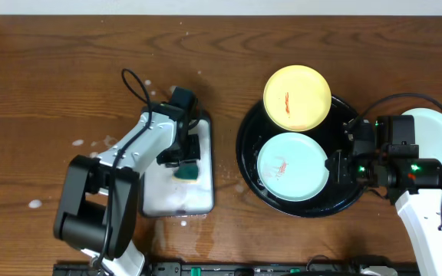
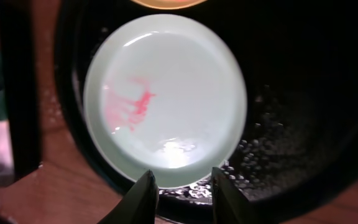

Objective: Clean dirty plates on tray and stack at the side
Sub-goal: 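Grasp the sponge with the left gripper and carry it to the plate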

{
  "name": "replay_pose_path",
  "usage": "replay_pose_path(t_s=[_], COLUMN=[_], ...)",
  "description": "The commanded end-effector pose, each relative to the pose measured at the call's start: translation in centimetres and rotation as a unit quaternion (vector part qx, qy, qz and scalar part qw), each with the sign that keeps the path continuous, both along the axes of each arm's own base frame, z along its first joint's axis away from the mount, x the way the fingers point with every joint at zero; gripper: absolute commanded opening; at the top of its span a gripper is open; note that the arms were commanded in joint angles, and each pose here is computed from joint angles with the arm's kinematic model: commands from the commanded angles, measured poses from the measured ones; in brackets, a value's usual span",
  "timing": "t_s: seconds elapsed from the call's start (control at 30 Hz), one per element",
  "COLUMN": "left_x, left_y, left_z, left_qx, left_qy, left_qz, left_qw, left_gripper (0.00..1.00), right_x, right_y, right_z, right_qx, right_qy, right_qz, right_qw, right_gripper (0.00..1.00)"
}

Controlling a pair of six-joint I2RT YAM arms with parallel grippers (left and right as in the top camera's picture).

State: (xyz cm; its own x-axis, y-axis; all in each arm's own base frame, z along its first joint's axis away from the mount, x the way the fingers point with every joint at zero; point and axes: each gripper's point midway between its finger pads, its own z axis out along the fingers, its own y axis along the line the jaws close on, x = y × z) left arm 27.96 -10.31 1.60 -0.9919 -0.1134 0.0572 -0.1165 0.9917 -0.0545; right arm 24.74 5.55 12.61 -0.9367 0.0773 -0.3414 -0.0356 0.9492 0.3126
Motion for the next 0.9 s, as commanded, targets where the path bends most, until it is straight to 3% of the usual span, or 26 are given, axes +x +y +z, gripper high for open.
replay_pose_path(t_s=[0.0, 0.23, 0.3, 0.47, 0.5, 0.7, 0.8, 0.87], left_x=[0.2, -0.9, -1.0, -1.6, -1.7, -1.1, 0.1, 0.7], left_y=[-0.1, -0.3, -0.5, -0.3, -0.2, -0.4, -0.9, -1.4], left_z=[2.3, 0.4, -0.6, -2.4, -2.4, 1.3, 4.7, 6.8], left_qx=[-0.01, -0.008, -0.01, -0.008, -0.005, -0.001, -0.009, -0.017], left_qy=[-0.024, -0.017, -0.024, -0.032, -0.031, -0.022, -0.046, -0.07], left_qz=[-0.002, -0.009, -0.013, -0.018, -0.018, -0.029, -0.034, -0.038], left_qw=[1.0, 1.0, 1.0, 0.999, 0.999, 0.999, 0.998, 0.997], left_gripper=[0.61, 0.61, 0.49, 0.1, 0.08, 0.07, 0.08, 0.08], right_x=[0.0, -0.1, 0.2, 0.9, 1.0, 1.8, 2.6, 3.0], right_y=[-1.2, -1.5, -1.5, -1.5, -1.5, -1.9, -2.1, -1.0], right_z=[-1.1, -5.4, -6.0, -7.1, -7.3, -9.1, -10.1, -10.3], right_qx=[-0.031, -0.042, -0.042, -0.043, -0.043, -0.043, -0.037, -0.014], right_qy=[0.02, 0.09, 0.097, 0.104, 0.104, 0.11, 0.109, 0.098], right_qz=[-0.029, -0.034, -0.034, -0.032, -0.032, -0.036, -0.039, 0.004], right_qw=[0.999, 0.994, 0.994, 0.993, 0.993, 0.992, 0.993, 0.995], right_gripper=[0.3, 0.35, 0.36, 0.36, 0.36, 0.39, 0.38, 0.35])
